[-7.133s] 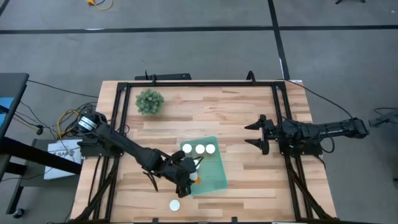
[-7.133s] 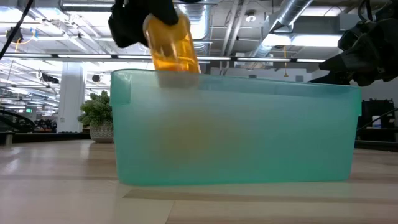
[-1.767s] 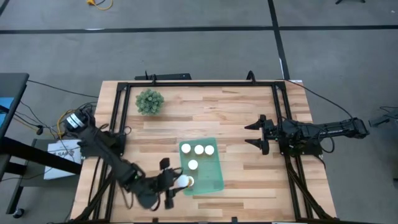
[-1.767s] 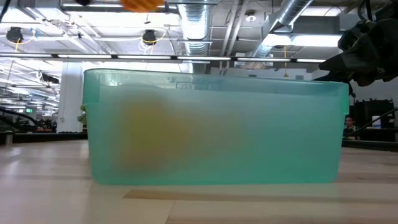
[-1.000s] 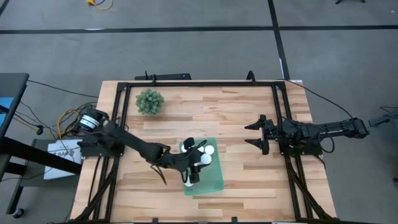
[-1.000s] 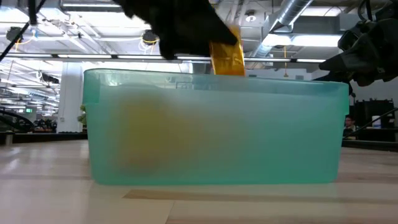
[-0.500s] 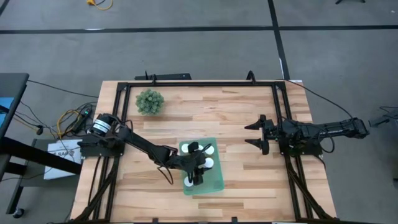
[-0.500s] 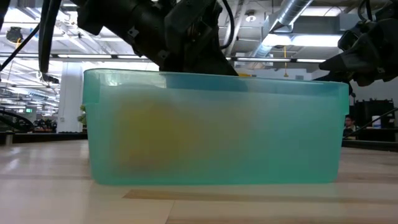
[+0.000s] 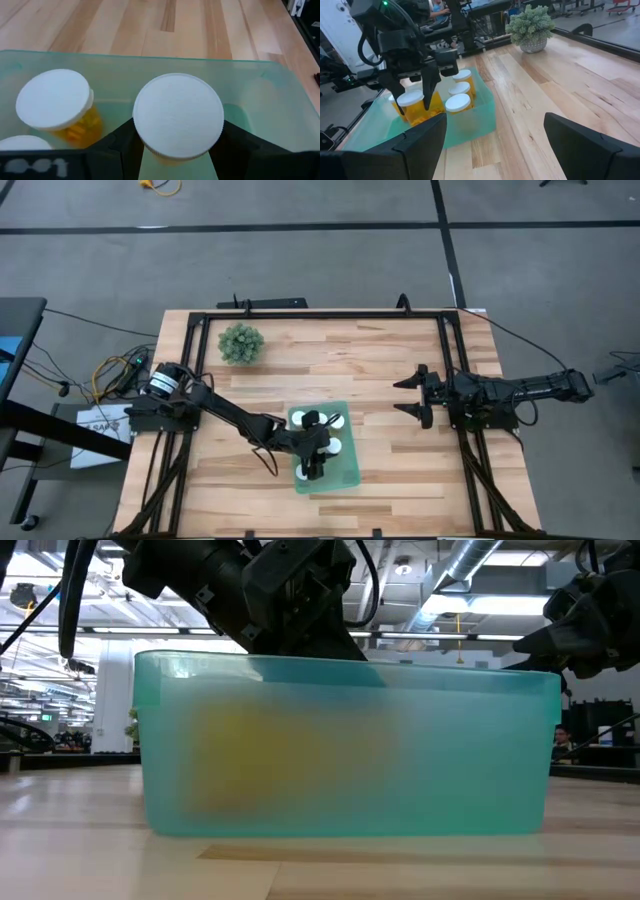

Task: Pick and place pill bottles into a basket
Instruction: Put the orange pill bottle into the green bin

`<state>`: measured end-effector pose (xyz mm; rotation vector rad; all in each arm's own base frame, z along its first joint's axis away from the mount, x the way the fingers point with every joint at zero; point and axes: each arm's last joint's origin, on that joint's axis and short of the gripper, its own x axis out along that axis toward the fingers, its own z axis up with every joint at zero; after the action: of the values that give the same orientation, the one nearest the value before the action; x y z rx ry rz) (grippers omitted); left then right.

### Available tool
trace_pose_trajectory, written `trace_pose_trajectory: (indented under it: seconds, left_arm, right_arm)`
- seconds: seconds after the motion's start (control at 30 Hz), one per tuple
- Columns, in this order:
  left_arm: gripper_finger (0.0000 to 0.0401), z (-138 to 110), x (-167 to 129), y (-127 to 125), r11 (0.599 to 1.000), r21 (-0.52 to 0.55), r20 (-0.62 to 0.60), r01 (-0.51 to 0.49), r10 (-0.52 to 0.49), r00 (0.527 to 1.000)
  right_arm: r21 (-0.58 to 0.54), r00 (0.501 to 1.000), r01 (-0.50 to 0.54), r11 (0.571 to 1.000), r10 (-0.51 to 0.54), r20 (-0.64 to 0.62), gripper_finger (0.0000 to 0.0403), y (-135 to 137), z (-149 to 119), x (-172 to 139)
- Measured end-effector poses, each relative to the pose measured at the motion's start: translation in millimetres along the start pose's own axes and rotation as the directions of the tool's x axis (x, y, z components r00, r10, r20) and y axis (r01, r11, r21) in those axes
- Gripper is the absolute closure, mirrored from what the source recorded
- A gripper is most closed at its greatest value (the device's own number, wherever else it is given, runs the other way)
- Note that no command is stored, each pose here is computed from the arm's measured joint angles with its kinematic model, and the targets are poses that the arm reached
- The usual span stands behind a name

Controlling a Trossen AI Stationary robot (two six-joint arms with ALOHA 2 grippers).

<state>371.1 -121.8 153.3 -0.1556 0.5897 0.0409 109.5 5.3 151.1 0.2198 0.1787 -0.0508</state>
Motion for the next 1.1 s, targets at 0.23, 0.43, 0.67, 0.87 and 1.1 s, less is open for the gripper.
trace_pose_trajectory:
  seconds: [0.23, 0.43, 0.67, 0.87, 1.1]
  left_arm:
    - [0.0216, 1, 1, 3, 1.0, 0.013, 0.002, -0.008, 0.008, 1.0]
    - [0.021, 3, 2, 8, 1.0, 0.004, 0.002, -0.015, 0.015, 1.0]
    - [0.0209, 4, 3, 12, 1.0, -0.015, -0.004, -0.002, 0.002, 1.0]
    - [0.0208, 6, 4, 16, 0.999, -0.035, -0.011, 0.015, -0.016, 1.0]
    - [0.0208, 6, 4, 16, 0.999, -0.035, -0.01, 0.017, -0.017, 1.0]
  right_arm:
    - [0.0, 1.0, 0.0, 1.0, 0.0, 0.0, 0.0076, 0, 0, 0]
    - [0.0, 1.0, 0.0, 1.0, 0.0, 0.0, 0.0076, 0, 0, 0]
    - [0.0, 1.0, 0.0, 1.0, 0.0, 0.0, 0.0076, 0, 0, 0]
    - [0.0, 1.0, 0.0, 1.0, 0.0, 0.0, 0.0076, 0, 0, 0]
    - [0.0, 1.0, 0.0, 1.0, 0.0, 0.0, 0.0076, 0, 0, 0]
